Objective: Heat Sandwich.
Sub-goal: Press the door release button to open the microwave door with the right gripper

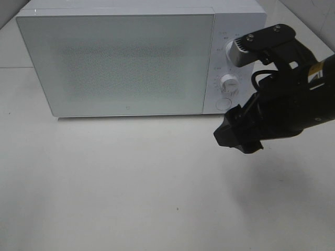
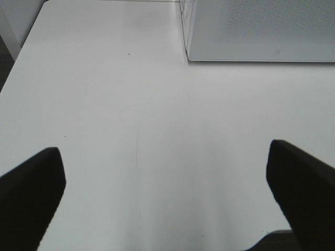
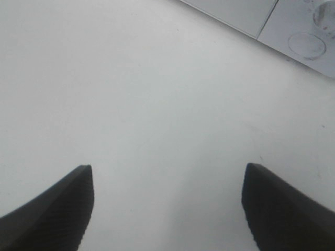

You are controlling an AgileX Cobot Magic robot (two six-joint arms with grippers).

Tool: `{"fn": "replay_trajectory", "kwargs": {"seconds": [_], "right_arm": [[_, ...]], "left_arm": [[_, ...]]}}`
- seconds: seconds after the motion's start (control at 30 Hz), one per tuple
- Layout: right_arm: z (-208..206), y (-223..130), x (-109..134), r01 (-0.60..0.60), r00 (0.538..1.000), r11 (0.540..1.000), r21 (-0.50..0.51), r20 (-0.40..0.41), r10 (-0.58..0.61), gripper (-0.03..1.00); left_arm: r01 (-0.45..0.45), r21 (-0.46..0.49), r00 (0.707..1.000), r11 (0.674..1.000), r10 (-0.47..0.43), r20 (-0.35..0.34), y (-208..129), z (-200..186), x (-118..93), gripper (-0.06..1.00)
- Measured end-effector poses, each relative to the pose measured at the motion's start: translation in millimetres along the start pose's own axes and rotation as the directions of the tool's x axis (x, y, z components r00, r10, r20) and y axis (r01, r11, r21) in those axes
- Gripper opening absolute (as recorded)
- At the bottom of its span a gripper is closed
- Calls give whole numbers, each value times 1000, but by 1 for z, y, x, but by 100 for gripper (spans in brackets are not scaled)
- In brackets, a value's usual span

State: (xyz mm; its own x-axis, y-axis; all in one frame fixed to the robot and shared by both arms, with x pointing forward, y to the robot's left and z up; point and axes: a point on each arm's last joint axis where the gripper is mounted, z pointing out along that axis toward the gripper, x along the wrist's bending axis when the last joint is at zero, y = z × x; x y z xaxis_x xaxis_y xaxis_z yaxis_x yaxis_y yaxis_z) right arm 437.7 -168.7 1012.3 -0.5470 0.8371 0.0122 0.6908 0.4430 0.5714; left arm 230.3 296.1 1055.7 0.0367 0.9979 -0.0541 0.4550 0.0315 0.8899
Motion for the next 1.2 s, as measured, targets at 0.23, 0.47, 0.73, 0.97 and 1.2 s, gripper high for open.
{"fn": "replay_trajectory", "kwargs": {"seconds": [0.23,0.47,0.73,0.97,1.2], "right_arm": [[-27,-11,-5,32,998,998,46,58,-35,76],[-56,-25,-7,34,996,995,95,78,-42,76],[-86,-38,-7,27,996,997,68,86,-33,76],[-142,-60,-6,28,996,987,-157,92,-13,76],[-162,-93,-6,14,996,961,-276,90,11,76]], "left_arm": [[0,0,1000,1000,0,0,0,0,0,99],[0,0,1000,1000,0,0,0,0,0,99],[0,0,1000,1000,0,0,0,0,0,99],[0,0,1000,1000,0,0,0,0,0,99],[0,0,1000,1000,0,0,0,0,0,99]]}}
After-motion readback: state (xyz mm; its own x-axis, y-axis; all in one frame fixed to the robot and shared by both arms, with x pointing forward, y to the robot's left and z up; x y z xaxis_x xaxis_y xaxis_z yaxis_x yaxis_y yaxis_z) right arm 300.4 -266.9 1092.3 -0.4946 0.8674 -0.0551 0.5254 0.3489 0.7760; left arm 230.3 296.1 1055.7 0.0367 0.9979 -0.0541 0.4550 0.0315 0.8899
